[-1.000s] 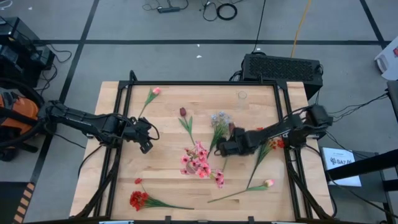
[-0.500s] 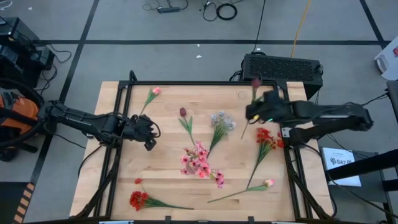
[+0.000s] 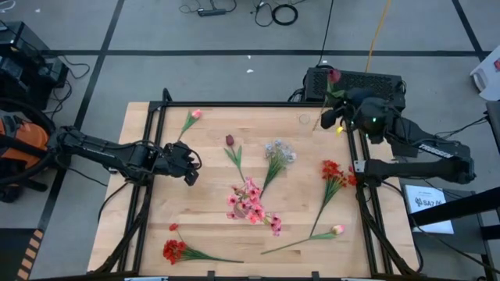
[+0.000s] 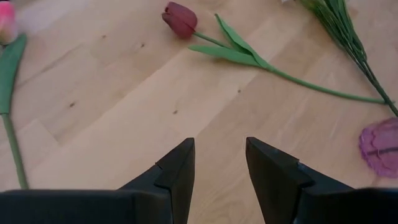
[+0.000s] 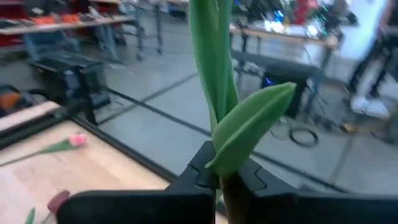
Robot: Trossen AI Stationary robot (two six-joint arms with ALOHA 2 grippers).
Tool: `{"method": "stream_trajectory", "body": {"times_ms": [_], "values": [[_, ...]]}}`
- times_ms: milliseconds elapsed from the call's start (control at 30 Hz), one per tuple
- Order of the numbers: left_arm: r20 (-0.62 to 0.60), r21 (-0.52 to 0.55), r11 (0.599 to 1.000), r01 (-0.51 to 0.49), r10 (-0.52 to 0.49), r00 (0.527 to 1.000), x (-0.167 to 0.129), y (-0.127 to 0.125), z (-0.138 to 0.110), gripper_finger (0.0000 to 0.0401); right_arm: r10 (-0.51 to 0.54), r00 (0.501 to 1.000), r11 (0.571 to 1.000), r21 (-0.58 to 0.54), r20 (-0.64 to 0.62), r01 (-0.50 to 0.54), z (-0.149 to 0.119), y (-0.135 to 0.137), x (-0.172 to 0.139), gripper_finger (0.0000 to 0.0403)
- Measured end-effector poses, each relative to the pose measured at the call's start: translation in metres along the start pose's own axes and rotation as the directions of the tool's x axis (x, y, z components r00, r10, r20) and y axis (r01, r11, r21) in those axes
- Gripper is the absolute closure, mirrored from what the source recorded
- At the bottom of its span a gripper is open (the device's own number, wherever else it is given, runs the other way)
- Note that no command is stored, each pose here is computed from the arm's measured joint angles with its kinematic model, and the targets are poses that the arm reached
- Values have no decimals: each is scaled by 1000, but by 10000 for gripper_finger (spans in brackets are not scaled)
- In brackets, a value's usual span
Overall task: Sort flowers into vase by color
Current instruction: Put the bottom dark red flower into the transparent vase
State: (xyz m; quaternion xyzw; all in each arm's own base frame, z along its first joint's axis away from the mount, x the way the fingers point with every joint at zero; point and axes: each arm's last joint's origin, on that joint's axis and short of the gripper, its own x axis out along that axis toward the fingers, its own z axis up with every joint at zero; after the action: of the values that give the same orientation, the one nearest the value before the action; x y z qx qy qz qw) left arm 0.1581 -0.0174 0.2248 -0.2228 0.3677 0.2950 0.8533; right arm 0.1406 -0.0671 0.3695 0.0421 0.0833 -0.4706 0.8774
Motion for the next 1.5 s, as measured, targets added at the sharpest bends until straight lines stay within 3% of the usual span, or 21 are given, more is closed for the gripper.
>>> {"method": "stream_trajectory", "body": {"times_ms": [300, 567, 1000, 1100, 1300, 1500], "values": [[20, -2, 1000, -17, 17, 1000, 0, 0, 1, 251, 98, 991, 995, -41, 95, -95, 12, -17, 31, 402], [20, -2, 1000, -18, 18, 1000, 0, 1, 1, 251, 135, 991, 988, -78, 0, -135, -2, -20, 63, 402], [20, -1, 1000, -19, 19, 1000, 0, 1, 0, 251, 161, 987, 986, -34, 6, -161, -88, -19, 84, 402], [20, -1, 1000, -19, 19, 1000, 0, 1, 1, 251, 218, 975, 976, -26, 37, -217, -104, -18, 84, 402], [44, 0, 999, -42, 42, 998, 0, 1, 1, 251, 258, 966, 965, -55, 2, -258, -125, -18, 83, 403], [58, 0, 999, -54, 54, 997, 0, 2, 2, 251, 257, 966, 964, -74, -8, -257, -127, -18, 83, 386]]}}
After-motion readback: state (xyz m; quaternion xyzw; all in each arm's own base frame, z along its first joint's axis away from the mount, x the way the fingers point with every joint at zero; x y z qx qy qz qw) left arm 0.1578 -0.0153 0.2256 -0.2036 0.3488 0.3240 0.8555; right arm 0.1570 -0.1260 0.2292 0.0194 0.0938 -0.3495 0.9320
